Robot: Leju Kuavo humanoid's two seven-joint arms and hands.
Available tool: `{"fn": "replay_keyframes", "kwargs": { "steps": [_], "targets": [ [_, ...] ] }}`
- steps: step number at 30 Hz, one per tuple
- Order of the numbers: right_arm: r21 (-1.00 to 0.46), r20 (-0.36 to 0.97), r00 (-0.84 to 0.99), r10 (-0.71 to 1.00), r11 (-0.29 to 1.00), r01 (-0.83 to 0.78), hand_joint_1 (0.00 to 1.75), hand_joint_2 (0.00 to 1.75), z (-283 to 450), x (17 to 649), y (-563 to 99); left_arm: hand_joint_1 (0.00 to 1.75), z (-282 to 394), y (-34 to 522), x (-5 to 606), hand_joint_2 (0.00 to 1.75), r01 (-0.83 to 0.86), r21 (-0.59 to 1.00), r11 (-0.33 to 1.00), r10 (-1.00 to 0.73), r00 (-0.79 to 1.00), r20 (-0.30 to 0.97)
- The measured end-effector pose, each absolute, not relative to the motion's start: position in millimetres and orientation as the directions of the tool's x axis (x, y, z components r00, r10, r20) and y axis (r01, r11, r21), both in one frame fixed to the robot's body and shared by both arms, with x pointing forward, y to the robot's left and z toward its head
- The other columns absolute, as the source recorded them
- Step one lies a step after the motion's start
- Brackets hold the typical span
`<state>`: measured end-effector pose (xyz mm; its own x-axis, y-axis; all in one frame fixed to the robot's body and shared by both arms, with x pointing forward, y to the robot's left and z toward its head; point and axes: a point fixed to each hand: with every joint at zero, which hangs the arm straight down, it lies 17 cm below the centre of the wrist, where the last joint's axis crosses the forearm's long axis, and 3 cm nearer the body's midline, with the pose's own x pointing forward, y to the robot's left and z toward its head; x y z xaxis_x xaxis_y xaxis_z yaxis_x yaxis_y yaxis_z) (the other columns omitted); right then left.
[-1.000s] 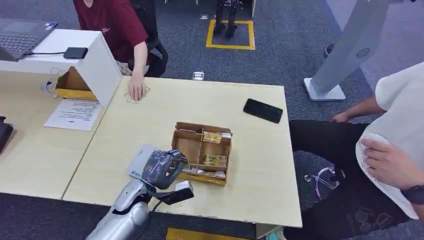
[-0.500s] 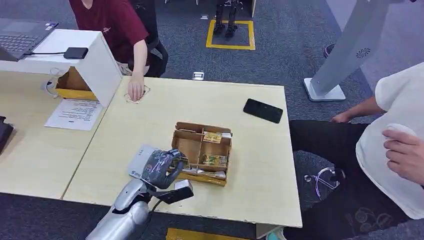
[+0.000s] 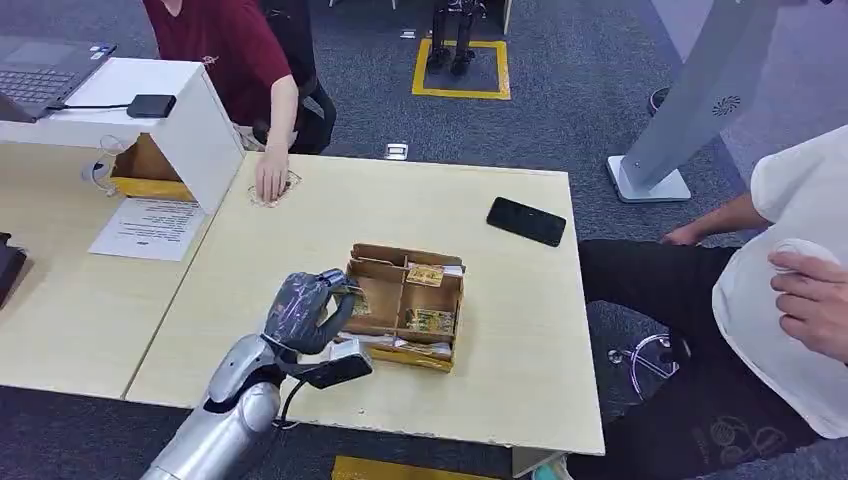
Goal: Pass the card to the sensor for recognition and then transmit it.
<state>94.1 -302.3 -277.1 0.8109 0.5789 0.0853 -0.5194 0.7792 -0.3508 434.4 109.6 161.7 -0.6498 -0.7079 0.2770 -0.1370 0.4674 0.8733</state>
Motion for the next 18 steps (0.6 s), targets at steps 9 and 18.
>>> {"fn": "replay_keyframes", "kwargs": {
  "steps": [9, 18],
  "targets": [
    [-0.351, 0.089, 0.811, 0.579, 0.780, -0.518, 0.00, 1.75, -277.1, 94.7, -302.2, 1.75, 174.4, 114.5, 438.8, 1.75, -0.171, 0.872, 0.458, -0.719, -0.649, 0.250],
    [-0.353, 0.094, 0.801, 0.591, 0.772, -0.528, 0.00, 1.75, -276.8, 96.7, -301.1, 1.75, 228.3, 159.4, 497.6, 1.75, -0.362, 0.861, 0.357, -0.846, -0.517, 0.133]
  ]
}}
